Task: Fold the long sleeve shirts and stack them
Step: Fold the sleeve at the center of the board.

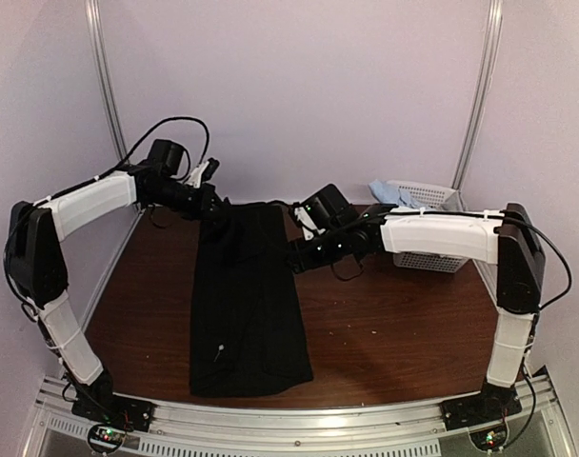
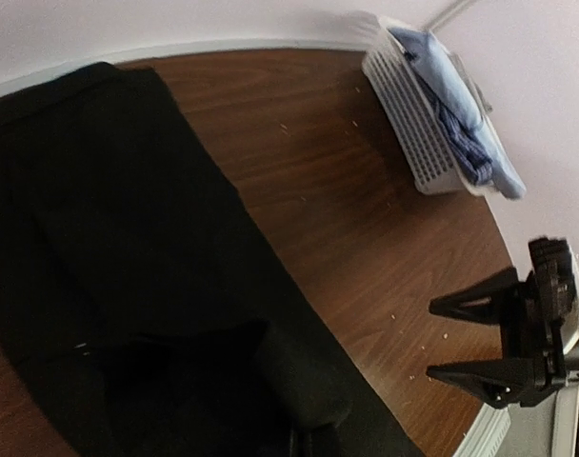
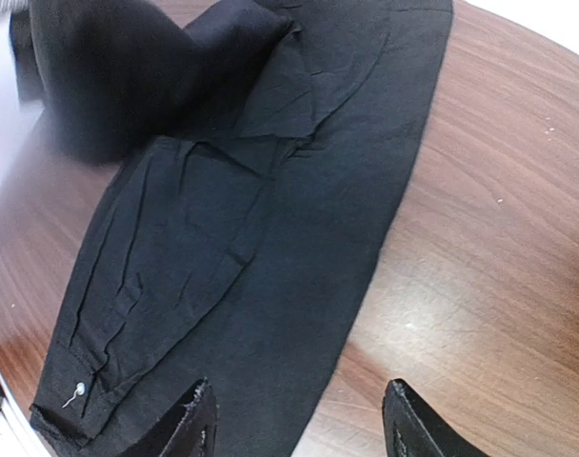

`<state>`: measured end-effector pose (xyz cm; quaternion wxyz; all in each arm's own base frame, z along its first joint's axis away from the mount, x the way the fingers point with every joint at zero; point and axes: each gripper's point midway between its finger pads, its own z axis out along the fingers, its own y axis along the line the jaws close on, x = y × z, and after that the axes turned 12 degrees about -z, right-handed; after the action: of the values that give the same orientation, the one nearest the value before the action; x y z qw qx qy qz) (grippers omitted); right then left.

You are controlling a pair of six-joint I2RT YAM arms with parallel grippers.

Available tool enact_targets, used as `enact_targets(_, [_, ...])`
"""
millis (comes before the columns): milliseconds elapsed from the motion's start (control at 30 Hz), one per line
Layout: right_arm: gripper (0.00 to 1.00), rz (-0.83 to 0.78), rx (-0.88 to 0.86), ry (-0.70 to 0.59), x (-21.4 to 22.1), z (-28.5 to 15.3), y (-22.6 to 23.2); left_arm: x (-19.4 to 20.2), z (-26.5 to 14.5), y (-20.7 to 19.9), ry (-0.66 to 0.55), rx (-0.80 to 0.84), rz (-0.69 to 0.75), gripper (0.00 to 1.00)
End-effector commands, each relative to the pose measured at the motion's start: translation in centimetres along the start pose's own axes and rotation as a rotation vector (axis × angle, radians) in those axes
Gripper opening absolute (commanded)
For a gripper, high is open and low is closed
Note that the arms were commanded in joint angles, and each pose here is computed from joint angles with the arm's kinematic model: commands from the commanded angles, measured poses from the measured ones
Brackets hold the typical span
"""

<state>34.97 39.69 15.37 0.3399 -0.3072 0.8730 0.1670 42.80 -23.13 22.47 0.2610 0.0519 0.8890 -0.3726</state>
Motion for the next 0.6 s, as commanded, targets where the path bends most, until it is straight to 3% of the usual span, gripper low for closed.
enact_targets(0, [0.61,0.009,0.06,-0.026,-0.8,0.3,-2.2,6.7,5.3,-2.7,0.222,0.022,0.109,0.0])
enact_targets(67, [0.61,0.017,0.075,-0.015,-0.2,0.4,-2.8,10.0,7.5,-2.8,0.312,0.001,0.132,0.05])
enact_targets(167, [0.62,0.02,0.094,0.005,0.8,0.7,-3.5,12.6,9.3,-2.6,0.365,-0.037,0.145,0.31])
enact_targets(233, [0.63,0.017,0.095,0.012,1.1,0.8,-3.5,12.2,9.3,-3.1,0.332,-0.027,0.14,0.52])
enact_targets(267, [0.64,0.014,0.096,0.019,1.4,1.0,-3.6,11.5,8.9,-3.6,0.301,-0.021,0.137,0.56])
enact_targets(400, [0.67,-0.011,0.138,0.026,1.7,1.3,-4.2,8.5,7.2,-4.7,0.168,-0.044,0.127,0.63])
enact_targets(567, [0.71,-0.109,0.152,0.031,1.5,2.0,-2.1,5.4,4.8,-2.7,0.022,-0.118,-0.007,0.62])
